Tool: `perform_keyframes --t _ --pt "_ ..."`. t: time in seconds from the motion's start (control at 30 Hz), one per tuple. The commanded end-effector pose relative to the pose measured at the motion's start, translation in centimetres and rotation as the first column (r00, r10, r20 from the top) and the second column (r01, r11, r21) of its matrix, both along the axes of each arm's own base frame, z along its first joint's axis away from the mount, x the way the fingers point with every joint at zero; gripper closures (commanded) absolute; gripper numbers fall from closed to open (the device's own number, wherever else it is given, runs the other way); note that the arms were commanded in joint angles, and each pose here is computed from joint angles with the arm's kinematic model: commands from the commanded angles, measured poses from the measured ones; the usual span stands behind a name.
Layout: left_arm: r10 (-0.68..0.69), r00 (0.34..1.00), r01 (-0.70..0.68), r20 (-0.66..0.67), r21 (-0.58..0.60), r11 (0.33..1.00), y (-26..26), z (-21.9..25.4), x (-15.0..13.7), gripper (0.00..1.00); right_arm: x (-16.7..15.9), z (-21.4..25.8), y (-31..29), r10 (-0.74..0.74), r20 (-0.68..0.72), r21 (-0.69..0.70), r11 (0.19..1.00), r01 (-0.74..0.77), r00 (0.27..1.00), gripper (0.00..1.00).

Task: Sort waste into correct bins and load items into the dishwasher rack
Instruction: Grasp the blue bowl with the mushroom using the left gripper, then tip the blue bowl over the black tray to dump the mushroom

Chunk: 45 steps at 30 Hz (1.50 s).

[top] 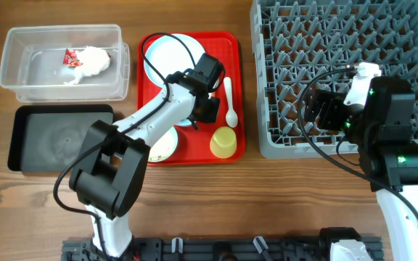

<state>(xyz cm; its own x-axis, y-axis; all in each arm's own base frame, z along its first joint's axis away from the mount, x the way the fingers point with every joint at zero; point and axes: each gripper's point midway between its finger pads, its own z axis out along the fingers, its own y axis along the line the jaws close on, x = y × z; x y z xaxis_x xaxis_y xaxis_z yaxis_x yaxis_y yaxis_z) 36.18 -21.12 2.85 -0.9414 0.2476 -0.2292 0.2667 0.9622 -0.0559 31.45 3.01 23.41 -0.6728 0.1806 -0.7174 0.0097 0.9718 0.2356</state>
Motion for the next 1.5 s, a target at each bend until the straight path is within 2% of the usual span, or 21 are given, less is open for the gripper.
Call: perform_keyframes --t 0.0,0.07,0.37,0.63,0.8,1.0,1.1,1.23,1.4,1.47 --pt "0.004 1.0 -0.005 0.014 0.043 0.999 0.7 -0.5 0.2 0.93 0.3 0.6 -0.3 -0.021 0.013 -0.001 1.0 0.021 1.0 0.03" --pt "0.009 1.0 -0.011 0.025 0.062 0.998 1.0 -0.5 0.4 0.96 0.3 0.6 -0.3 -0.02 0.013 -0.002 1.0 0.02 1.0 0.03" --pt "0.012 0.998 -0.015 0.063 0.046 0.999 0.7 0.9 1.2 0.96 0.3 0.6 -0.3 -0.02 0.013 -0.001 1.0 0.02 1.0 0.03" --pt "0.035 0.972 -0.021 0.234 -0.061 0.998 -0.5 10.4 3.9 0.96 0.4 0.7 -0.3 -0.022 0.016 0.001 1.0 0.022 1.0 0.03" --pt "0.102 0.956 -0.066 0.276 -0.135 0.989 1.0 15.1 3.6 0.96 0.4 0.7 -0.3 -0.022 0.017 0.001 1.0 0.022 1.0 0.03" --pt "0.235 0.968 -0.205 0.09 -0.257 0.944 6.1 17.0 0.5 0.96 0.4 0.7 -0.3 -0.021 0.016 0.001 1.0 0.021 1.0 0.03" --pt "0.325 0.946 -0.318 -0.022 -0.272 0.908 10.4 17.0 -0.8 0.96 0.4 0.7 -0.3 -0.021 0.017 0.001 1.0 0.021 1.0 0.03" --pt "0.38 0.919 -0.393 -0.1 -0.262 0.881 15.4 16.5 -1.9 0.96 0.5 0.8 -0.3 -0.022 0.022 0.001 1.0 0.022 1.0 0.03" --pt "0.408 0.898 -0.441 -0.168 -0.339 0.831 19.3 15.9 -2.9 0.96 0.4 0.8 -0.3 -0.021 0.022 0.001 1.0 0.021 1.0 0.03" --pt "0.452 0.872 -0.489 -0.188 -0.377 0.787 20.9 15.3 -2.9 0.96 0.4 0.8 -0.3 -0.022 0.021 0.001 1.0 0.022 1.0 0.03"
